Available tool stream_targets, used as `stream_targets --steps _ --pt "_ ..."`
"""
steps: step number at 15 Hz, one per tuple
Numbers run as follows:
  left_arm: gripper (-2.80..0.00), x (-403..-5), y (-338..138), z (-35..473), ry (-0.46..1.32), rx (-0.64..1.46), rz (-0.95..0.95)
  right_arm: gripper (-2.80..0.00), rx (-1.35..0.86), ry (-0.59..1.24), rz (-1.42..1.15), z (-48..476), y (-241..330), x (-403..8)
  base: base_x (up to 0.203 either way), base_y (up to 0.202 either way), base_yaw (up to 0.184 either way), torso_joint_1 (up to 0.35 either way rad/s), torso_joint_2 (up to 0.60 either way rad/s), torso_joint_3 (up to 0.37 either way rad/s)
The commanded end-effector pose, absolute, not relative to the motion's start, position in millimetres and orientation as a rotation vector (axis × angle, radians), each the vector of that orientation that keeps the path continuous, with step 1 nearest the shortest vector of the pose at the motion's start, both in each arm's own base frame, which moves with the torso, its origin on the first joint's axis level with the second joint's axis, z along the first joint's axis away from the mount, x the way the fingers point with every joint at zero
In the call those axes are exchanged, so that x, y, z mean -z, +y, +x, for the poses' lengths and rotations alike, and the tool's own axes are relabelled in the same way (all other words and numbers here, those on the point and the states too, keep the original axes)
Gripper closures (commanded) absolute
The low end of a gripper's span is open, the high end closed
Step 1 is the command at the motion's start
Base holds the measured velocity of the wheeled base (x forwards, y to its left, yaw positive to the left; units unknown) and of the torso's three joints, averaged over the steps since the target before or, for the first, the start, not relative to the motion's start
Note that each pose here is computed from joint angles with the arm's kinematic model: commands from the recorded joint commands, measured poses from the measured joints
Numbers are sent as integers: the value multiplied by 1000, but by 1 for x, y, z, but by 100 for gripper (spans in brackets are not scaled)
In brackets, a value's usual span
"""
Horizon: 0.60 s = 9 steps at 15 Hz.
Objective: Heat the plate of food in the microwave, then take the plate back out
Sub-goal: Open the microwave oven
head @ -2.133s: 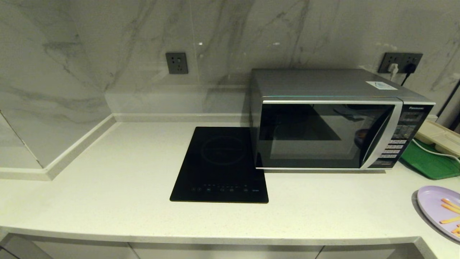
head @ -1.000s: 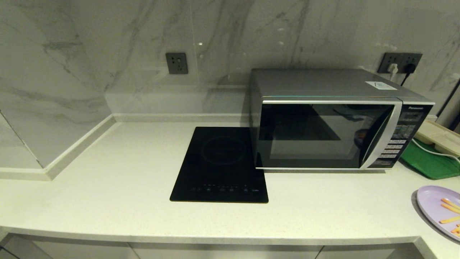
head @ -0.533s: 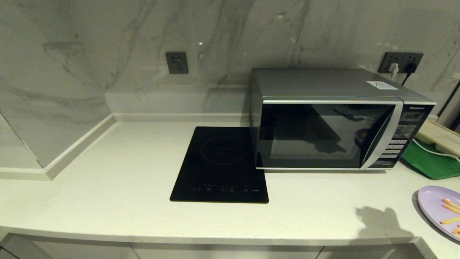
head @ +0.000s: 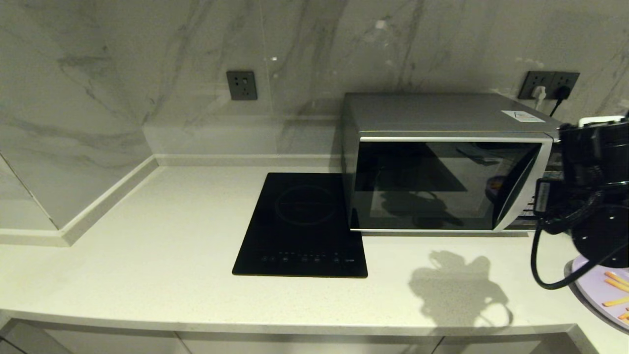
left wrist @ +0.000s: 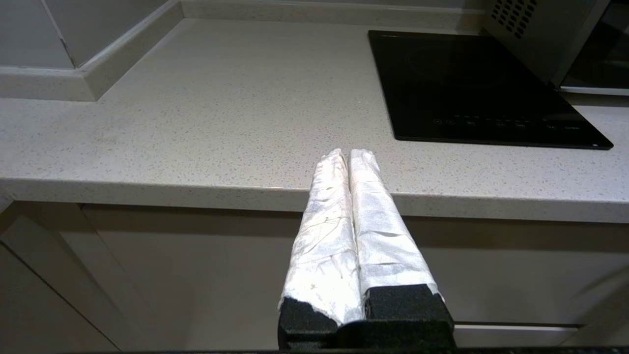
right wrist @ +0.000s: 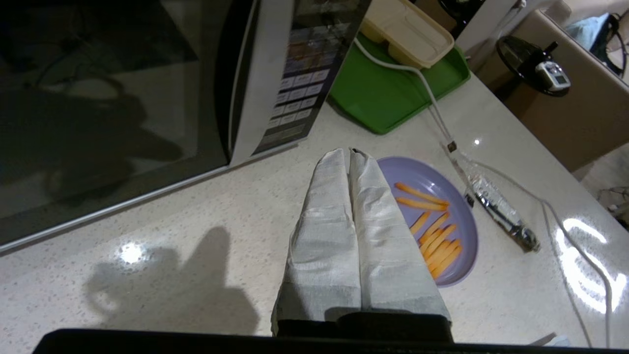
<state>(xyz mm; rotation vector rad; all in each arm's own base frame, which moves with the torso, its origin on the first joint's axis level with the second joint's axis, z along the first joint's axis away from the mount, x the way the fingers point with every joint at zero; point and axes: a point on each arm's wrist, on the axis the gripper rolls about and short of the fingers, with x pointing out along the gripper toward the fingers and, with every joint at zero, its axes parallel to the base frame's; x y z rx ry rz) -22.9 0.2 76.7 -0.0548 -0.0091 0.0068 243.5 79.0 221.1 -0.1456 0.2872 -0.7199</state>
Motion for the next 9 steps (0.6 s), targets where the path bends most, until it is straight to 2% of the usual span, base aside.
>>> stream_targets --steps 1,9 --pt "0 -77 0 -23 -9 -7 -55 0 761 330 -180 270 97 -188 0 0 0 0 0 0" --pt "0 -77 0 -23 -8 -7 -55 0 818 311 -156 306 113 -171 0 0 0 0 0 0"
